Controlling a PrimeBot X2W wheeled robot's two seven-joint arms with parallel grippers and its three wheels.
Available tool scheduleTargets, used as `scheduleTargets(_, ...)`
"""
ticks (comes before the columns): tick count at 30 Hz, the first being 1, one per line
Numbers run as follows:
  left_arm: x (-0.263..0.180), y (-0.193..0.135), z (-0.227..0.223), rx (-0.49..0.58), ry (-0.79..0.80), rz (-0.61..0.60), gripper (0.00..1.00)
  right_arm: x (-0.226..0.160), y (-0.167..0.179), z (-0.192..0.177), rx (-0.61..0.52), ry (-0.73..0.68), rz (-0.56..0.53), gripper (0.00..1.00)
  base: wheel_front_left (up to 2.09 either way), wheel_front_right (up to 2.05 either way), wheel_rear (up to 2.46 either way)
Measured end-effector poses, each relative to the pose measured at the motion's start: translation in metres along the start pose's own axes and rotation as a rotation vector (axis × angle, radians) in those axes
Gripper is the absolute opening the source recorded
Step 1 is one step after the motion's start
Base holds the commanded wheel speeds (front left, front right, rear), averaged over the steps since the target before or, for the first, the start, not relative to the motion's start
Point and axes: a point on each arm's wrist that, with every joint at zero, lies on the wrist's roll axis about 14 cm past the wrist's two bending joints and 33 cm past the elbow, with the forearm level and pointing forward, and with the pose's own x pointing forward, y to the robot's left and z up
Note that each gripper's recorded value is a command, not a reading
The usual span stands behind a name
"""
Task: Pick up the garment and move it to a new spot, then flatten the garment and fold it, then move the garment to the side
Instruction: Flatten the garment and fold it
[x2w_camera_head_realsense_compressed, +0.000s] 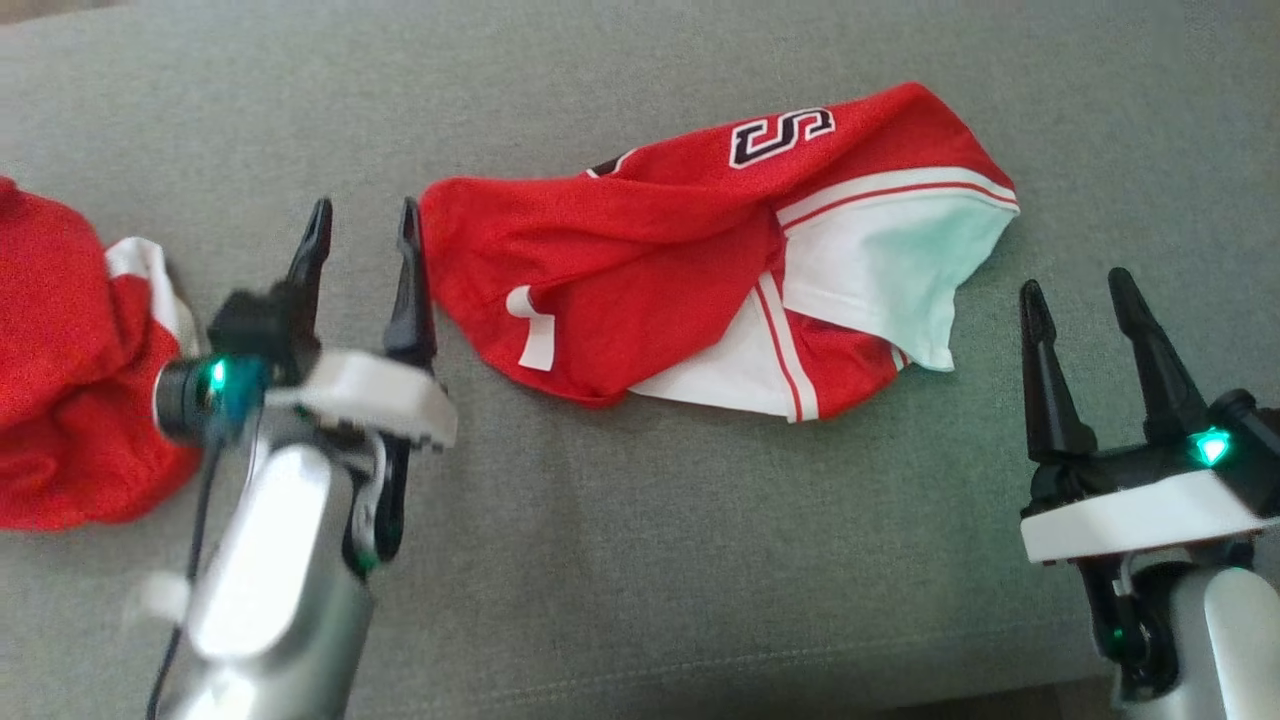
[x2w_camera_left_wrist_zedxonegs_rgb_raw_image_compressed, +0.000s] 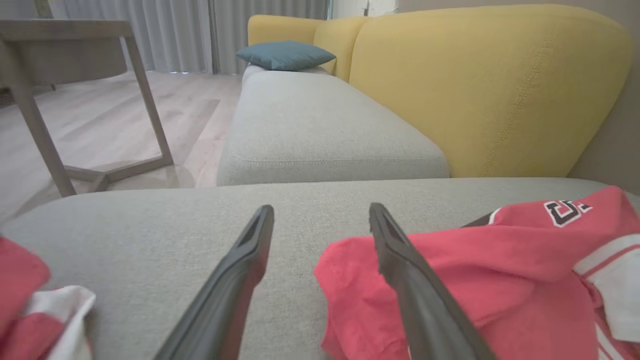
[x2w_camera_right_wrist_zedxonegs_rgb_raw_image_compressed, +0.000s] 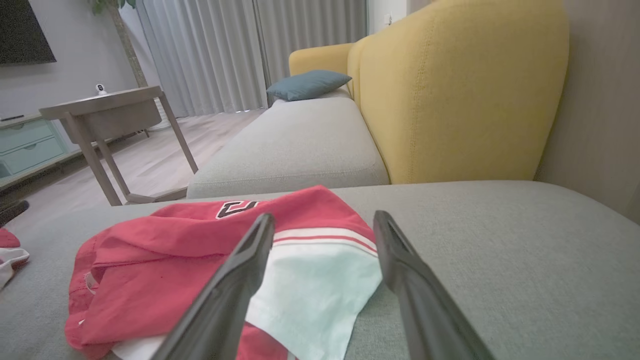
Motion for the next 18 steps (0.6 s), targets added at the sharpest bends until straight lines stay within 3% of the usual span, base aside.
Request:
scheduleTargets(10, -0.067, 0.008, 0.013, 0.092, -0.045, 0.058, 1.0, -0.011, 0.011, 0.008, -0.011, -0.009, 0.029, 1.0, 0.0, 0.0, 0.0)
scheduleTargets(18, -0.086, 0.016, 0.018, 0.139, -0.058, 0.096, 1.0, -0.015, 0.016, 0.011, -0.01, -0.01, 0.039, 1.0, 0.0, 0.0, 0.0)
